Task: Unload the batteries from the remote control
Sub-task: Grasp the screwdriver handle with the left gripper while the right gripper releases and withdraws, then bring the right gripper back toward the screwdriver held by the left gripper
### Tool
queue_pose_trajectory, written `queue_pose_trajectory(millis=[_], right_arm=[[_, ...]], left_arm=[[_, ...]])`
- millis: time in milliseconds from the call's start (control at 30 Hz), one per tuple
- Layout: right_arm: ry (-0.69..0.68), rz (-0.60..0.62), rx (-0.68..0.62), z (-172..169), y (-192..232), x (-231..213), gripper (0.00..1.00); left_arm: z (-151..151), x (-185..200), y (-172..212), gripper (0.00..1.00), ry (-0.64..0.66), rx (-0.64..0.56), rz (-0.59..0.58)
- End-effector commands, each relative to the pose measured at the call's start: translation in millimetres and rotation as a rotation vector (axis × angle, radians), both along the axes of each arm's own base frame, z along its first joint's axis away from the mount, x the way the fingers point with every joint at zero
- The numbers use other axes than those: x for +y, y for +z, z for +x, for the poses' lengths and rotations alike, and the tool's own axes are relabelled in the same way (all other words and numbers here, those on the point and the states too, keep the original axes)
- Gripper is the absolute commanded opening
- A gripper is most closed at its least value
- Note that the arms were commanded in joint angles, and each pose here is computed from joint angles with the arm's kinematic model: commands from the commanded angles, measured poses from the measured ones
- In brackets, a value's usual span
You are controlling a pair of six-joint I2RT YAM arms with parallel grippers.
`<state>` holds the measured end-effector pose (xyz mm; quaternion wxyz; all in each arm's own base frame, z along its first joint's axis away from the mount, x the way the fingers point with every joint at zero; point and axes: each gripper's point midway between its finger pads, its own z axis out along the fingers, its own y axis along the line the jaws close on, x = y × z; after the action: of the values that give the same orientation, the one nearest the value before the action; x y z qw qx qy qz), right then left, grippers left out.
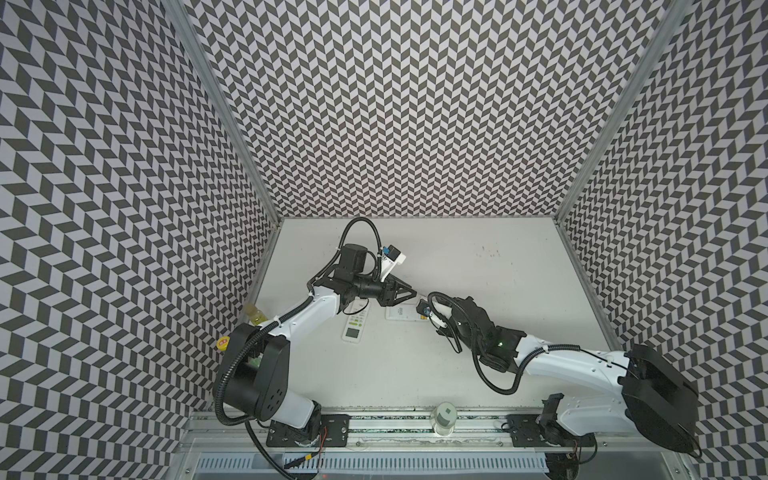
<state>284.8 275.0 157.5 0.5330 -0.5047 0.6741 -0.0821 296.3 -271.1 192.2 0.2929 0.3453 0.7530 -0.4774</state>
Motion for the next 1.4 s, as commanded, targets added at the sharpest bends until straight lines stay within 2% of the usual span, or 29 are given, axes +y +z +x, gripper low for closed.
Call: queue_pose_trajectory(millis=[0,100,267,333,433,533,633,700,867,900,933,1200,1367], right_arm=[[0.009,0.083,-0.043,3.1,25.3,9.2,0.05],[0.001,0.084,-0.035,4.3,27.4,9.6,0.05],[0.002,0.095,-0.048,3.1,28.0,7.6,0.06],[-0.009,0.094,-0.039,4.0,28.3,7.2,0.07],[-0.023,0.111,-0.053,2.9,30.0,1.6,0.19],[-0.056,0.153,-0.068,2.7,39.5,-5.5,0.41],[-0.084,0.222,-0.069,0.2,50.8,-15.4,0.56],[-0.109,0.294,-0.083,-0.5,60.6,-25.4,0.66],[-0.156,0.516,-0.053,5.7,89.3,-49.0,0.77],[-0.158,0.565,-0.04,7.8,94.4,-53.9,0.82],[-0.159,0.608,-0.026,9.7,98.7,-58.0,0.97],[-0.319,0.922,0.105,38.0,106.7,-96.2,1.0],[-0.276,1.058,0.309,47.7,96.9,-86.9,0.99]], left_arm=[[6.2,-3.0,8.0,0.31,0.014,-0.035,0.007],[6.4,-3.0,8.5,0.25,0.019,-0.026,0.004],[11.3,-1.7,5.8,0.0,0.049,-0.026,0.012],[12.0,-0.2,6.2,0.0,0.05,-0.025,0.01],[15.0,2.2,7.5,0.0,0.065,-0.031,0.01],[17.1,9.2,12.7,0.0,0.079,-0.036,-0.003],[27.5,22.1,15.7,0.0,0.123,-0.023,-0.03],[37.5,32.9,19.8,0.0,0.167,-0.028,-0.041],[49.8,54.3,33.1,0.0,0.23,-0.054,-0.081],[51.2,57.3,35.4,0.0,0.243,-0.056,-0.09],[51.7,59.5,38.6,0.0,0.252,-0.059,-0.099],[51.5,84.9,57.4,0.0,0.293,-0.08,-0.201],[48.5,95.1,62.7,0.0,0.308,-0.072,-0.254]])
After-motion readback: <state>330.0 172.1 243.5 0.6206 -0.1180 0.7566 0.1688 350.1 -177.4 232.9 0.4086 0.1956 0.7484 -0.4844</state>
